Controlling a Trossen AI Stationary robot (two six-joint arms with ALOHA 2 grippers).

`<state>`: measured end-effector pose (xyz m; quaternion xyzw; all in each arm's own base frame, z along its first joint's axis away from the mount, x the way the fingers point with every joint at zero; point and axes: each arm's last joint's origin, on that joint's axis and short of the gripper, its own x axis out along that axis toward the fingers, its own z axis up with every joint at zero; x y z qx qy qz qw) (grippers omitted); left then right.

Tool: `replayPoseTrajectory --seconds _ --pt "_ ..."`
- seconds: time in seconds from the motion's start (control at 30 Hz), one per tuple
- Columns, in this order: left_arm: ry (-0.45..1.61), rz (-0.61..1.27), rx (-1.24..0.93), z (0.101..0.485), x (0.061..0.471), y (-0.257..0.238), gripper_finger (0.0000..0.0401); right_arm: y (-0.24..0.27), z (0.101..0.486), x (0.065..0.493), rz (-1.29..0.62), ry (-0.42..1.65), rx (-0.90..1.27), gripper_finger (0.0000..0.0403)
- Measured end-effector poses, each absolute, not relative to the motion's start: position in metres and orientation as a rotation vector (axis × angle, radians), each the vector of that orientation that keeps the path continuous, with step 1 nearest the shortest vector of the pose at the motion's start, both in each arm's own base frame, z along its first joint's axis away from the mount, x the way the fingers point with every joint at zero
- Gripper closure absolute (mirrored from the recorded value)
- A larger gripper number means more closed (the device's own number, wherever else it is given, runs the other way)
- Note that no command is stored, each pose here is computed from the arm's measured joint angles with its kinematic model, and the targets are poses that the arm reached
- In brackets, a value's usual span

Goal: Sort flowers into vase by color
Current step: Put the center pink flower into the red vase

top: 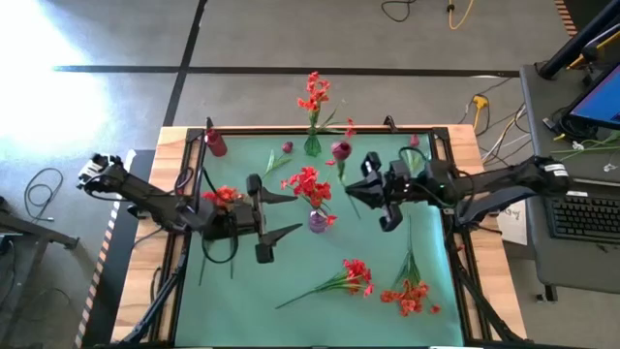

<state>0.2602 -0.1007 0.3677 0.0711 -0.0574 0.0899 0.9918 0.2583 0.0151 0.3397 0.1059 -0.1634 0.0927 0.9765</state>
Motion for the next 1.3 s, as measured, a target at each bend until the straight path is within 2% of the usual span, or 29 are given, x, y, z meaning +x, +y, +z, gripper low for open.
replayPoseTrajectory --seconds 0.53,0.8,0.93,1.03,1.1,1.3 --pt "-0.205 0.174 0.131 0.374 0.264 -0.100 0.0145 0.026 0.360 0.331 0.276 -0.208 0.182 0.0394" --pt "-0.238 0.195 0.130 0.378 0.264 -0.096 0.0145 0.035 0.369 0.354 0.297 -0.126 0.150 0.0394" --pt "-0.256 0.197 0.119 0.383 0.263 -0.096 0.0158 0.040 0.369 0.361 0.319 -0.114 0.144 0.0394" --pt "-0.258 0.197 0.118 0.383 0.263 -0.096 0.0185 0.042 0.367 0.365 0.322 -0.110 0.134 0.0394" --pt "-0.257 0.197 0.117 0.383 0.263 -0.096 0.0217 0.042 0.367 0.365 0.318 -0.109 0.133 0.0394" --pt "-0.250 0.233 0.098 0.383 0.263 -0.095 0.0368 0.041 0.370 0.365 0.308 -0.130 0.155 0.0384"
